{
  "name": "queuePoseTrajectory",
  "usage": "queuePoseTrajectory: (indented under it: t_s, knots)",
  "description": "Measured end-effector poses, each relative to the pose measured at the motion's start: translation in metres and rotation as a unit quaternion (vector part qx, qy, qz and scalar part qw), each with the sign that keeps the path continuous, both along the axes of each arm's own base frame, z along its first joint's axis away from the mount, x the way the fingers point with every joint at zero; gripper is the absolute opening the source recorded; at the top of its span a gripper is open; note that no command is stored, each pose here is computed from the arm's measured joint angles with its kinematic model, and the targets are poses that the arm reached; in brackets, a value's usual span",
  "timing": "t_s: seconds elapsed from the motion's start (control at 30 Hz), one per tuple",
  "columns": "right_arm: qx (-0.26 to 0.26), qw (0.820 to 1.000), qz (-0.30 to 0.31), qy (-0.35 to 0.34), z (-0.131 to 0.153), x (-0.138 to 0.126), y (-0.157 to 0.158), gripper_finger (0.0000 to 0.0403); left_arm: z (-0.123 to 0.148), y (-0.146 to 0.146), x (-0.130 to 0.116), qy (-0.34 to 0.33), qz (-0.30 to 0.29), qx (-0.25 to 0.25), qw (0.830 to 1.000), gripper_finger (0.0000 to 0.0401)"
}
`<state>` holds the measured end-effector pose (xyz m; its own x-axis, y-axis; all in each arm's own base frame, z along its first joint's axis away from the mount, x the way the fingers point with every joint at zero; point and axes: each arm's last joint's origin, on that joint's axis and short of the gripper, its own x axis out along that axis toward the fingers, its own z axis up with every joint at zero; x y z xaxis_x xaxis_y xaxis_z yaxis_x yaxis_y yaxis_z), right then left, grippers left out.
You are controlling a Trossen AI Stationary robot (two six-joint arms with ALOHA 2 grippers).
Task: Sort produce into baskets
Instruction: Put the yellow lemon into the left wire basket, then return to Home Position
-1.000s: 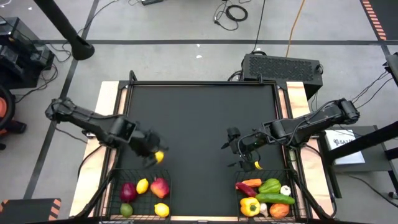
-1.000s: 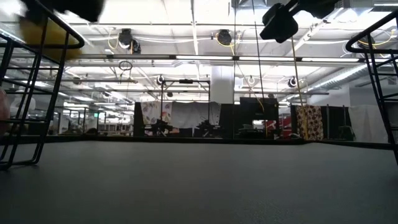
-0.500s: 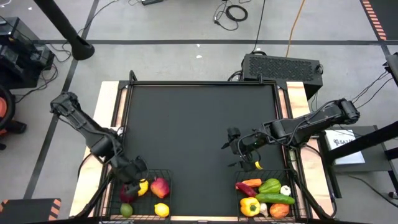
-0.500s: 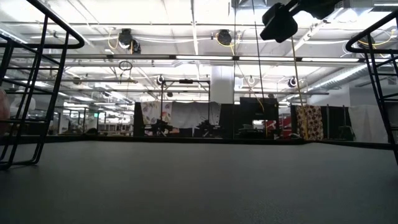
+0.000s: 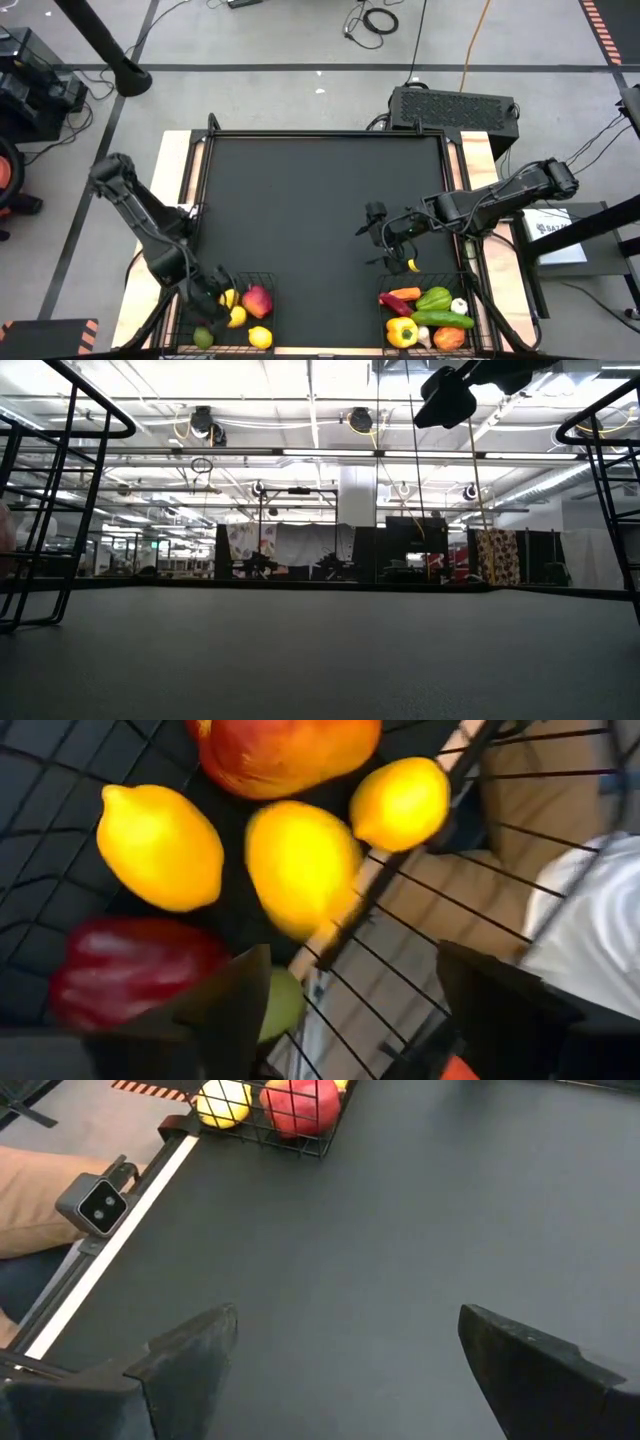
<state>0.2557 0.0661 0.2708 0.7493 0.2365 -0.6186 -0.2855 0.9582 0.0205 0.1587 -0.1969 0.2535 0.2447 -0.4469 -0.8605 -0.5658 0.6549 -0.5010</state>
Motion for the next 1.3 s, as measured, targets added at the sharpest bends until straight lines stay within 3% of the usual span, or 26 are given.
queuePoseTrajectory:
  t_s: [0.17,0.27,0.37,0.5,0.67,0.73,0.87,1.03,1.17,1.3]
  knots:
    - [-0.001,1.0,-0.001,0.0,0.0,0.0,0.0,0.0368,-0.015,-0.005,0.006,-0.028,-0.04,0.064,0.997,0.0318]
    - [-0.03,0.999,-0.028,-0.011,0.003,-0.001,-0.003,0.0368,-0.015,-0.004,0.013,-0.11,-0.065,0.126,0.984,0.0317]
    - [-0.063,0.996,-0.048,-0.045,0.019,-0.008,-0.008,0.0364,-0.007,0.002,0.016,-0.215,-0.107,0.219,0.945,0.0307]
    - [-0.048,0.995,-0.034,-0.083,0.039,-0.025,-0.013,0.0333,0.01,0.019,0.021,-0.304,-0.129,0.335,0.882,0.0289]
    - [-0.046,0.994,-0.035,-0.093,0.055,-0.054,-0.02,0.0266,0.033,0.048,0.028,-0.352,-0.153,0.449,0.807,0.0261]
    - [-0.045,0.994,-0.035,-0.099,0.06,-0.063,-0.022,0.0236,0.041,0.059,0.032,-0.358,-0.164,0.479,0.784,0.0248]
    - [-0.035,0.992,-0.038,-0.112,0.064,-0.074,-0.025,0.0169,0.047,0.081,0.047,-0.38,-0.181,0.517,0.745,0.0219]
    - [-0.038,0.988,-0.033,-0.143,0.039,-0.077,-0.026,0.0082,0.034,0.113,0.073,-0.447,-0.203,0.508,0.708,0.0174]
    - [-0.032,0.983,-0.03,-0.177,0.013,-0.075,-0.025,0.0016,0.022,0.142,0.084,-0.491,-0.208,0.477,0.699,0.013]
    - [-0.018,0.985,-0.031,-0.171,-0.018,-0.076,-0.027,0.0009,0.012,0.167,0.085,-0.496,-0.199,0.471,0.701,0.0084]
